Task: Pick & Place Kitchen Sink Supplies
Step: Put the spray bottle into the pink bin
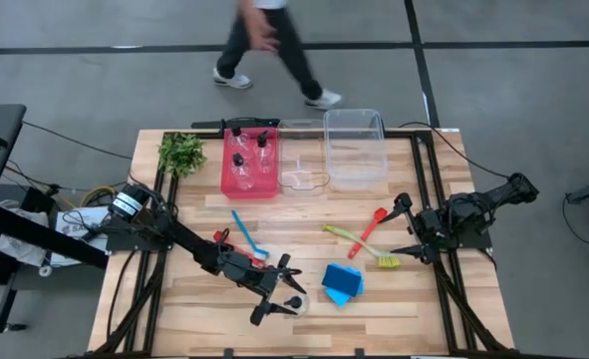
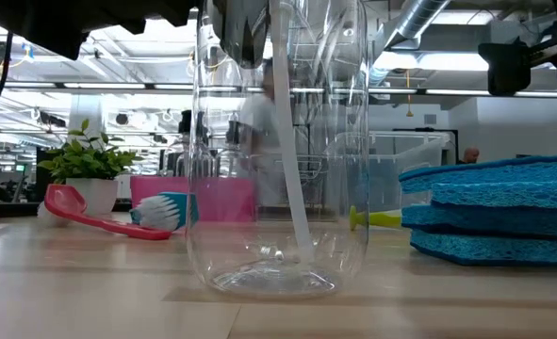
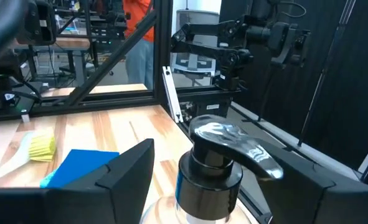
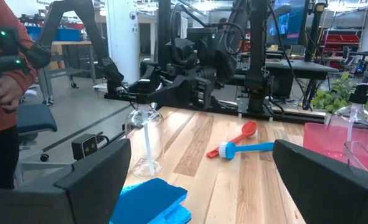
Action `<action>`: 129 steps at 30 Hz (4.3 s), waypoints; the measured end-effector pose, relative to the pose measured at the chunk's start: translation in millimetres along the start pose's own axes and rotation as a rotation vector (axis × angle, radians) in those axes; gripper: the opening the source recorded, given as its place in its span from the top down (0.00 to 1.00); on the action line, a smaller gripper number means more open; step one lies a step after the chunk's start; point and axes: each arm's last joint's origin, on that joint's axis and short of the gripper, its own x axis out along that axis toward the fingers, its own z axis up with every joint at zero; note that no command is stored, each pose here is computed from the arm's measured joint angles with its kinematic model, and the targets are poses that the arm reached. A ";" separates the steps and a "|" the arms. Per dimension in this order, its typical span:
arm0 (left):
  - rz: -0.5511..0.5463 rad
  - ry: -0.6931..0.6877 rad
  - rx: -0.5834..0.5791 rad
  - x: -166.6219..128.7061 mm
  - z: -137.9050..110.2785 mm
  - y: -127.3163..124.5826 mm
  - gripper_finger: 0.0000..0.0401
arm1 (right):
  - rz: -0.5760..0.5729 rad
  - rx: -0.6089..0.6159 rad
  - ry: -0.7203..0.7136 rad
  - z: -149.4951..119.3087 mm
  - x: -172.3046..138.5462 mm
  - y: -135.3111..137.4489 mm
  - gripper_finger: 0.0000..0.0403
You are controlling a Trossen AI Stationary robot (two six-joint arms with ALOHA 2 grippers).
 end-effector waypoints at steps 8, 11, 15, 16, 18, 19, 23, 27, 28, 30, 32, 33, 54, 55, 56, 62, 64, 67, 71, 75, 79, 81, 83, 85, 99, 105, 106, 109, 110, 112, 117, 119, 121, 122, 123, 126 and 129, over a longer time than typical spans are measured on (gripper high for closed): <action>0.000 0.000 -0.003 0.0 0.0 0.0 0.51 | 0.000 0.000 0.000 0.0 0.0 0.0 0.04; 0.000 0.000 -0.003 0.0 0.0 0.0 0.57 | 0.000 0.000 0.000 0.0 0.0 0.0 0.04; -0.008 -0.001 -0.003 0.0 0.1 -0.2 0.63 | 0.000 0.000 0.000 0.0 0.0 0.0 0.04; -0.009 -0.001 -0.003 0.0 0.1 -0.3 0.64 | 0.000 0.000 0.000 0.0 0.0 0.0 0.04; -0.011 -0.001 -0.003 0.0 0.1 -0.3 0.65 | 0.000 0.000 0.000 0.0 0.0 0.0 0.04; -0.011 -0.001 -0.003 0.0 0.1 -0.3 0.64 | 0.000 0.000 0.000 0.0 0.0 0.0 0.04; -0.011 -0.001 -0.003 -0.1 0.4 -0.4 0.61 | 0.000 0.000 0.000 0.0 0.0 0.0 0.04; 0.001 -0.015 0.014 -1.7 5.8 -0.3 0.61 | 0.000 0.000 0.000 0.0 0.0 0.0 0.04; 0.005 -0.022 0.022 -2.2 7.8 -0.2 0.62 | 0.000 0.000 0.000 0.0 0.0 0.0 0.04; 0.024 -0.036 0.030 -3.4 12.2 0.2 0.64 | 0.000 0.000 0.000 0.0 0.0 0.0 0.04; 0.057 -0.049 0.031 -5.2 17.8 1.0 0.64 | 0.000 0.000 0.000 0.0 0.0 0.0 0.04; 0.075 -0.055 0.031 -6.4 21.1 1.5 0.65 | 0.000 0.000 0.000 0.0 0.0 0.0 0.04; 0.825 -0.094 0.255 -81.7 129.1 18.9 0.60 | 0.000 0.000 0.000 0.0 0.0 0.0 0.04; 0.861 -0.092 0.258 -84.8 131.8 21.0 0.60 | 0.000 0.000 0.000 0.0 0.0 0.0 0.04; 0.889 -0.091 0.261 -87.4 134.0 23.0 0.61 | 0.000 0.000 0.000 0.0 0.0 0.0 0.04; 1.004 -0.086 0.251 -103.5 134.0 45.8 0.65 | 0.000 0.000 0.000 0.0 0.0 0.0 0.04; 1.038 -0.082 0.251 -108.0 132.6 54.9 0.64 | 0.000 0.000 0.000 0.0 0.0 0.0 0.04; 1.087 -0.083 0.239 -114.8 130.5 68.5 0.61 | -0.001 0.000 0.000 0.0 0.0 0.0 0.04; 1.116 -0.101 0.188 -122.5 122.0 87.8 0.59 | 0.000 0.000 0.000 0.0 0.0 0.0 0.04; 1.132 -0.125 0.141 -128.4 117.4 105.1 0.62 | -0.001 0.000 0.000 0.0 0.0 0.0 0.04; 1.191 -0.118 0.146 -134.6 116.9 119.2 0.67 | 0.000 0.000 0.000 0.0 0.0 0.0 0.04; 1.210 -0.116 0.146 -136.7 116.8 123.6 0.70 | 0.000 0.000 0.000 0.0 0.0 0.0 0.04; 1.207 -0.108 0.151 -136.6 116.3 123.7 0.72 | 0.000 0.000 0.000 0.0 0.0 0.0 0.04; 1.171 -0.080 0.162 -134.7 113.8 122.4 0.74 | 0.000 0.000 0.000 0.0 0.0 0.0 0.04; 0.987 0.085 0.125 -123.3 98.8 61.0 0.70 | 0.000 0.000 0.000 0.0 0.0 0.0 0.04; 0.953 0.128 -0.021 -136.2 91.2 29.9 0.61 | -0.001 0.000 0.000 0.0 0.0 0.0 0.04; 0.938 0.137 -0.042 -137.4 89.1 25.4 0.59 | 0.000 0.000 0.000 0.0 0.0 0.0 0.04; 0.895 0.179 -0.064 -139.5 82.3 13.0 0.56 | 0.000 0.000 0.000 0.0 0.0 0.0 0.04; 0.880 0.190 -0.065 -140.1 80.7 8.9 0.56 | 0.000 0.000 0.000 0.0 0.0 0.0 0.04; 0.850 0.213 -0.073 -141.4 77.3 1.8 0.55 | 0.000 0.000 0.000 0.0 0.0 0.0 0.04; 0.707 0.274 -0.172 -144.4 71.3 -11.2 0.56 | 0.000 0.000 0.000 0.0 0.0 0.0 0.04; 0.639 0.361 -0.230 -148.0 64.2 -14.6 0.57 | 0.000 0.000 0.000 0.0 0.0 0.0 0.04; 0.580 0.472 -0.307 -152.2 55.6 -16.0 0.59 | -0.001 0.000 0.000 0.0 0.0 0.0 0.04; 0.547 0.531 -0.348 -154.4 51.8 -17.1 0.60 | 0.000 0.000 0.000 0.0 0.0 0.0 0.04; 0.515 0.588 -0.380 -156.6 48.4 -18.1 0.61 | 0.000 0.000 0.000 0.0 0.0 0.0 0.04; 0.404 0.704 -0.461 -158.9 43.0 -22.0 0.65 | -0.001 0.000 0.000 0.0 0.0 0.0 0.04; 0.282 0.766 -0.516 -159.0 42.4 -27.0 0.68 | 0.000 0.000 0.001 -0.1 0.0 0.0 0.04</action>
